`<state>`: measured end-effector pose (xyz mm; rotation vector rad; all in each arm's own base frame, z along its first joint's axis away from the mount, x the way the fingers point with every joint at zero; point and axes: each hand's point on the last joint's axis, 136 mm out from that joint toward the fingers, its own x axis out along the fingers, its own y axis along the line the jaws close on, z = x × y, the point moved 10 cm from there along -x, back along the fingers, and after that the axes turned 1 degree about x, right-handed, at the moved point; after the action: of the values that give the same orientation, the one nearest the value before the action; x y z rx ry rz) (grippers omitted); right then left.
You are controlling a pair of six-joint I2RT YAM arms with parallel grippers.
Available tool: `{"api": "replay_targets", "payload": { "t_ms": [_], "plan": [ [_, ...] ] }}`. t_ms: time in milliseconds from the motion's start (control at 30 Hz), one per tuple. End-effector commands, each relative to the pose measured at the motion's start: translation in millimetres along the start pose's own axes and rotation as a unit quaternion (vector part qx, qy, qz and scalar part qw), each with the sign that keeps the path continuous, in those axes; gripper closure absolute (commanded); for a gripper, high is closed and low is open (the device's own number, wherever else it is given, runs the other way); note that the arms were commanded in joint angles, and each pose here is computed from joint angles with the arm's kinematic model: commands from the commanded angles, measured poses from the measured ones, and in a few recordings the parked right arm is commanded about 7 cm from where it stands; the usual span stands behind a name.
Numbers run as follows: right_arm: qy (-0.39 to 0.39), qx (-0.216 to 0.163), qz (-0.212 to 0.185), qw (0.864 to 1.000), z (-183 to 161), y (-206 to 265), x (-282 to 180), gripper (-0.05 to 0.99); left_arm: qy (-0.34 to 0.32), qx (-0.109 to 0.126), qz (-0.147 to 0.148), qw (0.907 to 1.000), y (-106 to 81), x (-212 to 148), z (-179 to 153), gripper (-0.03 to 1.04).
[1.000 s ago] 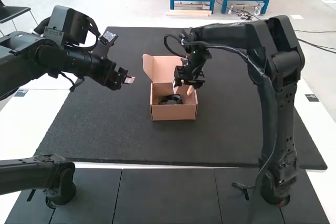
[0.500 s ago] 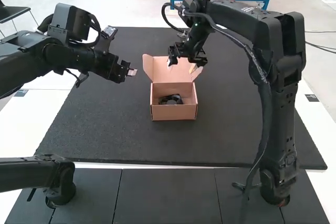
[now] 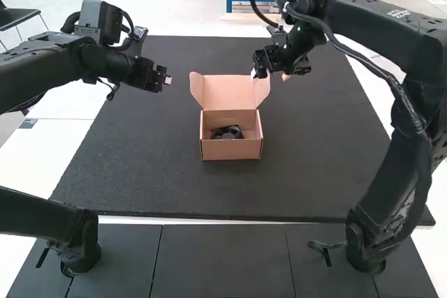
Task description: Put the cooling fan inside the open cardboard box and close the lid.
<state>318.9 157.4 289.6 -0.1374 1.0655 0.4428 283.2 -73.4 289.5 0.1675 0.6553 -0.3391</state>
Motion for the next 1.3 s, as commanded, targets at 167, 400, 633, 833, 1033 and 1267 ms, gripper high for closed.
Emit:
{"api": "replay_targets", "payload": {
  "t_ms": [167,400,633,833,1033,1267],
  "plan": [
    [-0.049,0.013,-0.008,0.999,-18.0,-6.8,9.6,0.03,-0.003,-0.004,0.022,0.9998,6.6,23.6,10.7,0.05],
    [-0.097,0.032,-0.015,0.995,-9.7,-23.9,19.7,0.03,0.004,-0.004,0.028,0.9996,9.4,42.4,9.1,0.05],
    [-0.095,0.036,-0.016,0.995,-3.3,-28.8,31.7,0.03,0.007,-0.005,0.033,0.9994,10.9,58.2,9.7,0.05],
    [-0.097,0.034,-0.010,0.995,1.6,-27.8,38.7,0.03,0.006,-0.004,0.038,0.9992,13.6,70.4,17.1,0.05],
    [-0.107,0.042,-0.005,0.993,11.6,-29.4,48.0,0.03,0.005,-0.004,0.044,0.9990,16.3,81.7,26.1,0.05],
    [-0.115,0.045,-0.005,0.992,21.7,-32.4,57.9,0.04,0.005,-0.004,0.047,0.9989,18.6,93.2,34.1,0.05]
  ]
}}
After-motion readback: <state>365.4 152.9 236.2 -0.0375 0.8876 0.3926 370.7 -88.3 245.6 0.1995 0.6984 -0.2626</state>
